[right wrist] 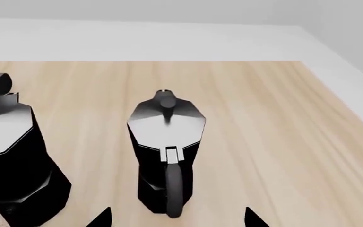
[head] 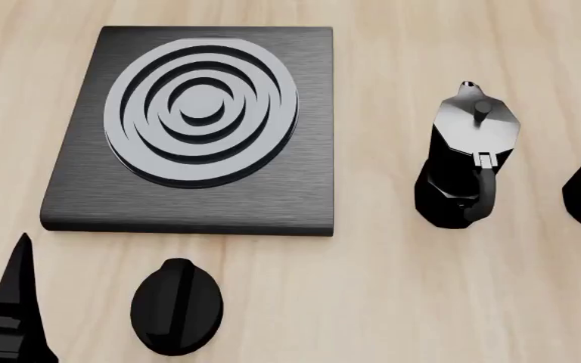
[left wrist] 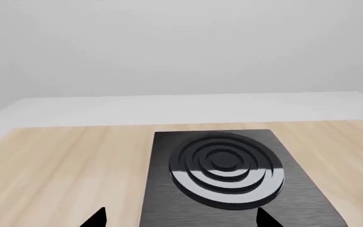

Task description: Put the right moka pot on the stove.

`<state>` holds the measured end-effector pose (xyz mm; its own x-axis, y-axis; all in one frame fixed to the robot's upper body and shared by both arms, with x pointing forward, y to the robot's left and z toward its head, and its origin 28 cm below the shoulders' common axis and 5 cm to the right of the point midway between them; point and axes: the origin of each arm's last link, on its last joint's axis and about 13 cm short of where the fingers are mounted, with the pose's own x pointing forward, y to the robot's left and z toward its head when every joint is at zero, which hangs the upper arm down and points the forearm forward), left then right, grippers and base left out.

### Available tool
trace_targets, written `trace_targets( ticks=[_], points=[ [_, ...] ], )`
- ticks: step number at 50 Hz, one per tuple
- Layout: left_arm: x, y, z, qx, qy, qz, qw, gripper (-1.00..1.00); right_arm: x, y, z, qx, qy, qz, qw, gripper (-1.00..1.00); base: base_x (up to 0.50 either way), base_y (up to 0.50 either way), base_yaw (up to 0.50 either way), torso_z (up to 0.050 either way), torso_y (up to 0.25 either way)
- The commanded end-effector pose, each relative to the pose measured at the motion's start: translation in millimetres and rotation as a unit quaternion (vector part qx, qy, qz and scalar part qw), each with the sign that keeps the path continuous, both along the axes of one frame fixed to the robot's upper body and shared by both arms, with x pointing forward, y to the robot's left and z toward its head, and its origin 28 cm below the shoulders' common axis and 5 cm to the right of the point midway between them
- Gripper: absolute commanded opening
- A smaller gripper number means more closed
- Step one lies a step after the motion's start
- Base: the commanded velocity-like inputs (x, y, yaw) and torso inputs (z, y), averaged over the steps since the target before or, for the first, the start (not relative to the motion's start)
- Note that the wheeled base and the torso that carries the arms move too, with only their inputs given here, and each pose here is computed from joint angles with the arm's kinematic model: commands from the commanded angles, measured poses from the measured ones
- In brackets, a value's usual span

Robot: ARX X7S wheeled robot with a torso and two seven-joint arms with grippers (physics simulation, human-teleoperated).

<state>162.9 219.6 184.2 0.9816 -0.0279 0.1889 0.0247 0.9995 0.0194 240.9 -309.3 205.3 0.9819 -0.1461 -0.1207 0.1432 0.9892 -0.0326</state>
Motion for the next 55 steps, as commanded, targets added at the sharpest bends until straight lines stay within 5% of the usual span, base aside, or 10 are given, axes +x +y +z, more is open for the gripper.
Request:
trace_targets(
  ticks=[1,55],
  points=[
    [0.5,0.3,-0.3,0.000,0.000,0.004,1.000,1.00,13.2,-1.6,11.3,-0.002,0.009,0.005,1.000,1.00,0.00,0.00,0.00,0.000,0.000],
    [-0.9,-0.1,-0.5,0.008,-0.006,0.006,1.000,1.00,53.4,-9.8,1.2,0.014,0.038,0.011,0.999,1.00,0.00,0.00,0.00,0.000,0.000]
  ],
)
